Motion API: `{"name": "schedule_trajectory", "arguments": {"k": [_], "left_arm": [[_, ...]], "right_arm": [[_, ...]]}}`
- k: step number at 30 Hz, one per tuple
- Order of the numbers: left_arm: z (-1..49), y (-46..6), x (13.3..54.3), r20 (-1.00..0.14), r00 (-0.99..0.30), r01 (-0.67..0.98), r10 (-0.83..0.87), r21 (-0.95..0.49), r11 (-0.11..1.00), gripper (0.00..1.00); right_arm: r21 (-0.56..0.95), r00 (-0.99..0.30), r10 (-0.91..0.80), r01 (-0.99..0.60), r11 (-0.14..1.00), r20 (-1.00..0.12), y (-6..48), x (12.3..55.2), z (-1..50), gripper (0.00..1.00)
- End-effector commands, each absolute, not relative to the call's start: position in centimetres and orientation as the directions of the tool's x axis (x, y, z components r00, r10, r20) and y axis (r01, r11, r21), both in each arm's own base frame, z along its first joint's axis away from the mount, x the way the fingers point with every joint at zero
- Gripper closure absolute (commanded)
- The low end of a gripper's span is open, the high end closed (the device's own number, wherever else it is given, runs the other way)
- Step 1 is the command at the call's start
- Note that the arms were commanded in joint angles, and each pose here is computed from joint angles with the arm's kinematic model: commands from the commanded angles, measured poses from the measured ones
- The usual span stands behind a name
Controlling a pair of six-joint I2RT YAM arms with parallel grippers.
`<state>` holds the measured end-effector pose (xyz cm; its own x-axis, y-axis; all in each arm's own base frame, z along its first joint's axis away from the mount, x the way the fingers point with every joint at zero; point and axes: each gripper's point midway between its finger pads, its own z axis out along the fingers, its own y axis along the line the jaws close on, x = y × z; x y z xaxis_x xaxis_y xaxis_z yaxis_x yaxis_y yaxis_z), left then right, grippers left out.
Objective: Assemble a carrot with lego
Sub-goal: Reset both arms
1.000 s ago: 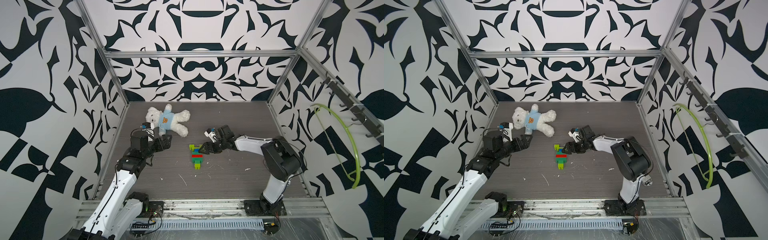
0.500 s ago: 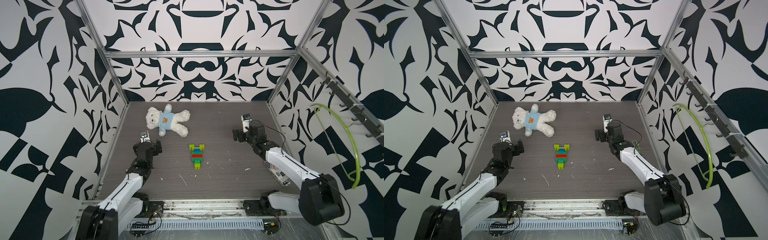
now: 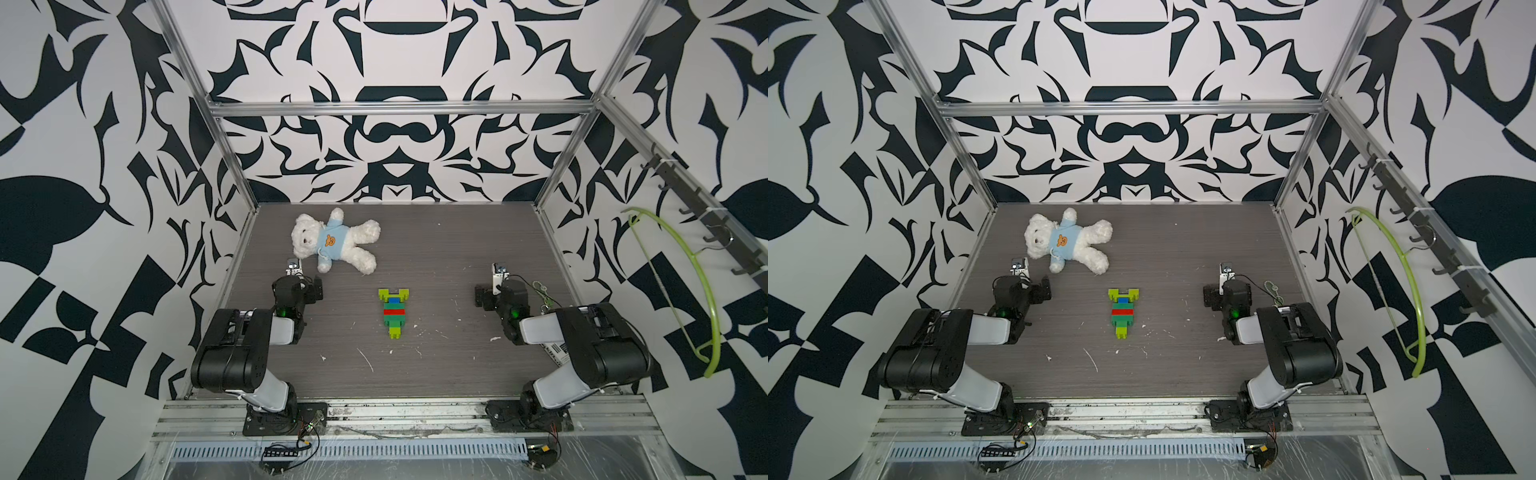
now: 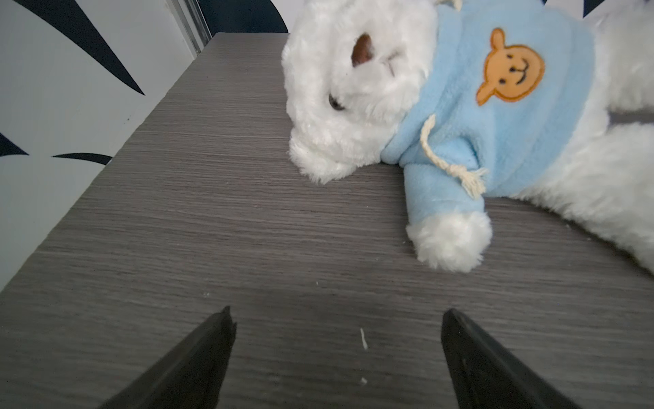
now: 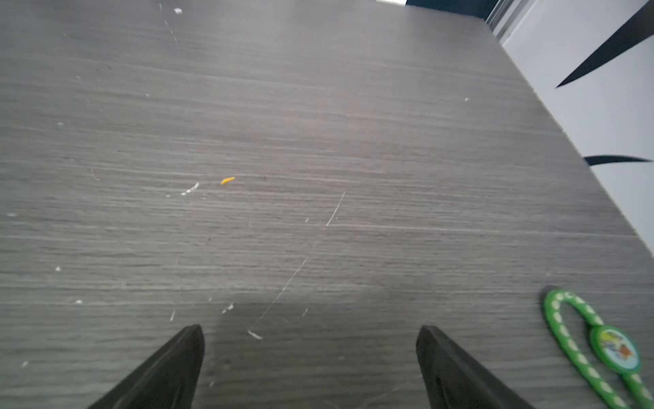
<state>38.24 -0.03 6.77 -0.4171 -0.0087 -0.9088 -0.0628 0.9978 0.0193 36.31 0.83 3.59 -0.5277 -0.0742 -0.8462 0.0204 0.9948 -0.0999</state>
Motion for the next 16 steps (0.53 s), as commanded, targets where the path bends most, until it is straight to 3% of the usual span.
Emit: {"name": "schedule_trajectory", "arguments": {"k": [1,16], "left_arm": [[8.7,-0.64,39.42,-0.937,-0.348,-0.025,-0.028,-0.02,0.999,0.01],[8.7,-0.81,39.37,-0.932,-0.362,-0.017,-0.028,-0.024,1.0,0.01]], "right_arm": [[-0.05,-0.406,-0.017,0.071,0.996,-0.914,-0.08,38.72,7.54,0.0],[-0.053,-0.406,-0.02,0.071,0.996,-0.914,-0.09,38.72,7.51,0.0]]}}
